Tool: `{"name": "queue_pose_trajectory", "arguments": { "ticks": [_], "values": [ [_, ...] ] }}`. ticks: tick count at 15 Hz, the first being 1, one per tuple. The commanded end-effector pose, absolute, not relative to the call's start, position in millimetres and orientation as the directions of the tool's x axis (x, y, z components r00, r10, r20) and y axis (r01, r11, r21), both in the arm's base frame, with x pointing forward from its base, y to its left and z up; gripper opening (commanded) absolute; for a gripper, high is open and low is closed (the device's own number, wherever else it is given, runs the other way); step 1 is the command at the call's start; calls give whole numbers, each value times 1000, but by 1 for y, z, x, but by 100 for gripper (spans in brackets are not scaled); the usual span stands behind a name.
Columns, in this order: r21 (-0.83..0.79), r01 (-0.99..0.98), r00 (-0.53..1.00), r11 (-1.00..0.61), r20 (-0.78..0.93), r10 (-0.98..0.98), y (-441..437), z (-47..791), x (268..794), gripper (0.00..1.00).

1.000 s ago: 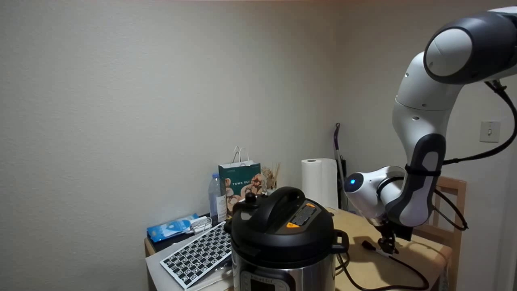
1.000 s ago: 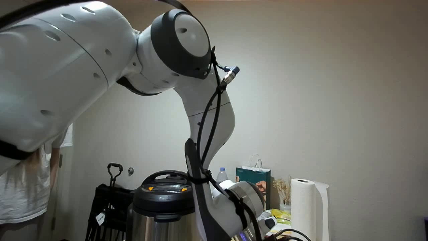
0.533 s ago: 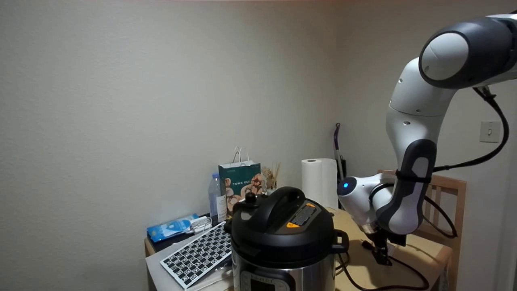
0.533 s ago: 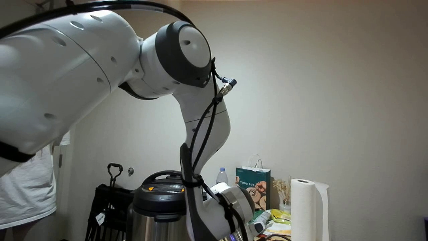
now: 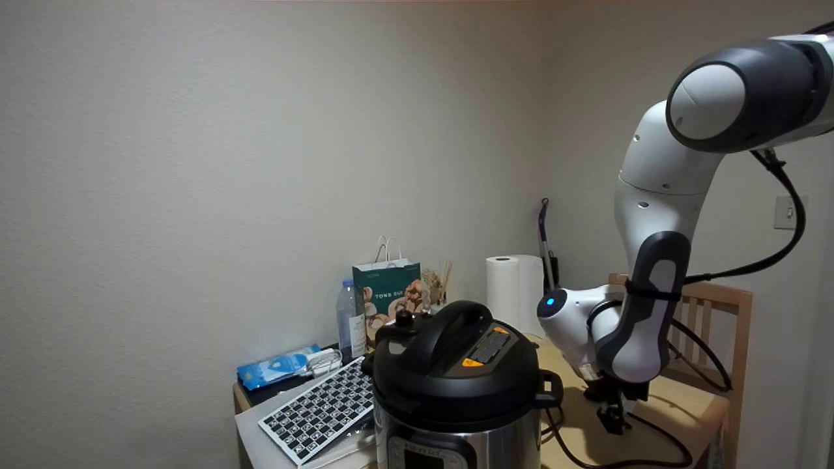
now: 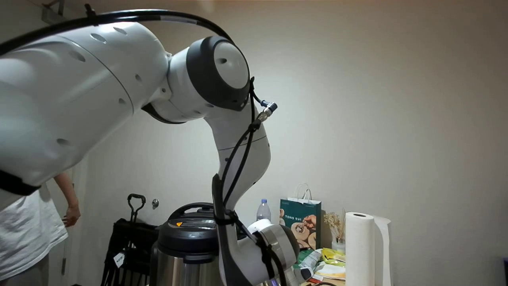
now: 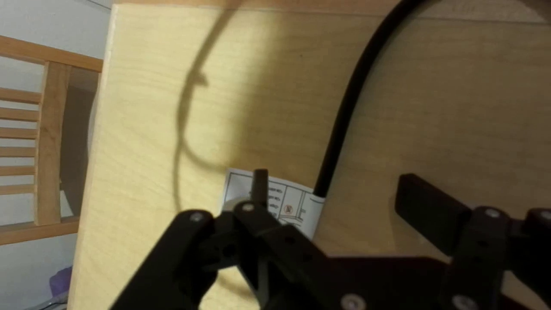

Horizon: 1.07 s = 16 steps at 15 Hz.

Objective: Pick up the cable

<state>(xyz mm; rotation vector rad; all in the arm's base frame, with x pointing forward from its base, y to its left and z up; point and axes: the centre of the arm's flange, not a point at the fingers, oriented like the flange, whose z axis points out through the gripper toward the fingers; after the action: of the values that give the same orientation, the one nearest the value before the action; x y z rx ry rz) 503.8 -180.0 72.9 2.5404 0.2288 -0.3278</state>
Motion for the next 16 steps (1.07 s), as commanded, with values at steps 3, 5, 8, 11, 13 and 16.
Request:
{"name": "queue_pose_trajectory", "arguments": {
  "ticks": [3, 5, 8, 11, 13, 16],
  "values": [
    [385, 244, 942, -890, -312, 124, -196, 89, 502, 37],
    [336, 256, 936, -906, -319, 147, -203, 95, 501, 25],
    [255, 261, 926, -931, -339, 166, -221, 107, 501, 6],
    [181, 243, 908, -953, -388, 158, -251, 112, 505, 2],
    [148, 254, 884, -956, -437, 167, -269, 112, 507, 5],
    [174, 254, 890, -951, -427, 159, -268, 114, 502, 34]
  ]
}}
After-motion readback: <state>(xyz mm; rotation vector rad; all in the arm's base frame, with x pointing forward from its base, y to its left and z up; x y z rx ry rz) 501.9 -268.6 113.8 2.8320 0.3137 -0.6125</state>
